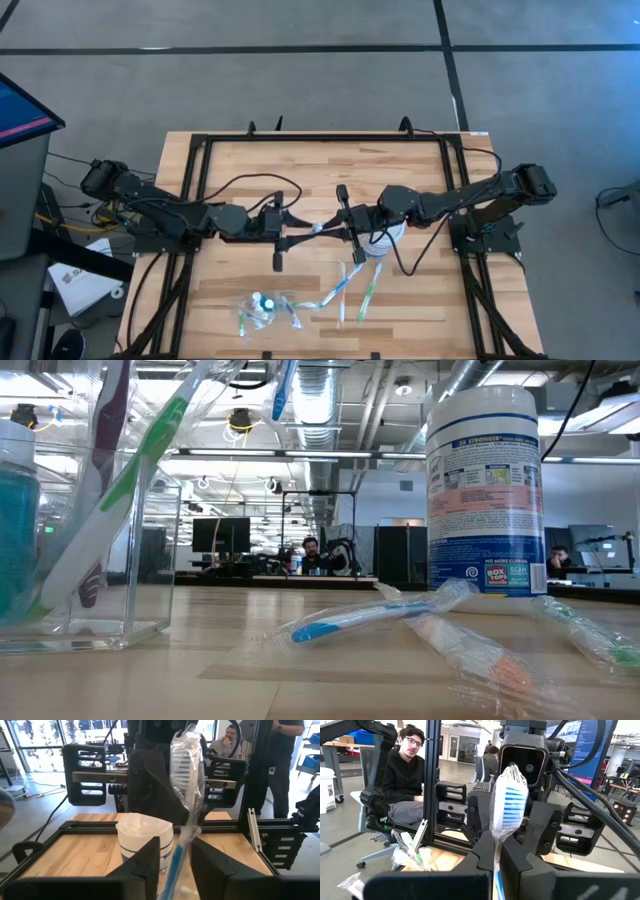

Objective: Pick & Place toothbrushing station
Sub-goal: Put the left blue toothbrush into the transparent organizer

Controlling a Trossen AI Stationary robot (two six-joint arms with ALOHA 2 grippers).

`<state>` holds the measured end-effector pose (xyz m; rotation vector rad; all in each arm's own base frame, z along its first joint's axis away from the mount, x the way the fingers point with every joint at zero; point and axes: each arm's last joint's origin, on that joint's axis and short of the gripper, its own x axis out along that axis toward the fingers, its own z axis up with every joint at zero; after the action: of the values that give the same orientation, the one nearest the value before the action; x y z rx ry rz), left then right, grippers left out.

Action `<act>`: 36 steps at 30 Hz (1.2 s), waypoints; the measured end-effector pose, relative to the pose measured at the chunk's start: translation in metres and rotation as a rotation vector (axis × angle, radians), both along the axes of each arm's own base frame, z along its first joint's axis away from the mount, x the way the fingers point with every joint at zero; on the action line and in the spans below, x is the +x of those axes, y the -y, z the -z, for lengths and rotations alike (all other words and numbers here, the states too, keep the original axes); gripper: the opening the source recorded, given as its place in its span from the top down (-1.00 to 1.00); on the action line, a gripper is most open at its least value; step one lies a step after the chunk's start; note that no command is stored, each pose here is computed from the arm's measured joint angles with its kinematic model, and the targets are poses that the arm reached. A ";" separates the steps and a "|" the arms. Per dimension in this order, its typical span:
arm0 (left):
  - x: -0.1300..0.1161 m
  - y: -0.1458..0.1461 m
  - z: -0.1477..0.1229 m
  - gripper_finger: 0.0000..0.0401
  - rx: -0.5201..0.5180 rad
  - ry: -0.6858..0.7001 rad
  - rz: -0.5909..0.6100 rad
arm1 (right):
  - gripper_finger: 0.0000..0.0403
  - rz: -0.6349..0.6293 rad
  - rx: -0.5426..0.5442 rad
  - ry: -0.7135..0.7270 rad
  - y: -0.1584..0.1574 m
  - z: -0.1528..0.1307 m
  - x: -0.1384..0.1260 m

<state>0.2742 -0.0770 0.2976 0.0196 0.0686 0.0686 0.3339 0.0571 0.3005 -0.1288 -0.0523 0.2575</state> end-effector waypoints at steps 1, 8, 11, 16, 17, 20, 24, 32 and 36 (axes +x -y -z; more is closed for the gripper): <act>0.000 0.000 0.000 0.56 0.000 0.000 0.002 | 1.00 0.000 0.000 0.000 0.000 0.000 0.000; 0.000 0.001 0.000 0.93 0.038 -0.003 0.021 | 1.00 0.002 0.004 -0.003 0.000 0.000 0.000; 0.000 0.001 0.000 0.95 0.037 -0.004 0.032 | 1.00 0.001 0.004 -0.003 0.000 0.000 0.000; 0.000 0.001 0.000 0.97 0.049 -0.004 0.032 | 1.00 0.000 0.008 -0.004 0.000 0.000 0.000; 0.000 0.001 0.000 0.97 0.068 -0.005 0.033 | 1.00 0.000 0.008 -0.004 0.000 0.000 0.000; 0.000 0.001 0.000 0.88 0.074 -0.004 0.030 | 1.00 0.001 0.007 -0.003 0.000 0.000 0.000; 0.000 0.000 -0.001 0.64 0.064 0.006 0.018 | 1.00 0.001 0.003 -0.002 0.000 0.000 0.000; 0.001 -0.002 -0.003 0.49 0.059 0.027 0.008 | 1.00 0.001 0.005 0.001 0.000 0.000 0.000; 0.007 -0.004 0.005 0.54 0.065 -0.002 0.006 | 1.00 0.006 0.003 -0.001 0.001 0.000 0.000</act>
<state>0.2817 -0.0732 0.2924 0.0850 0.0679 0.0649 0.3339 0.0565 0.3004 -0.1262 -0.0508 0.2515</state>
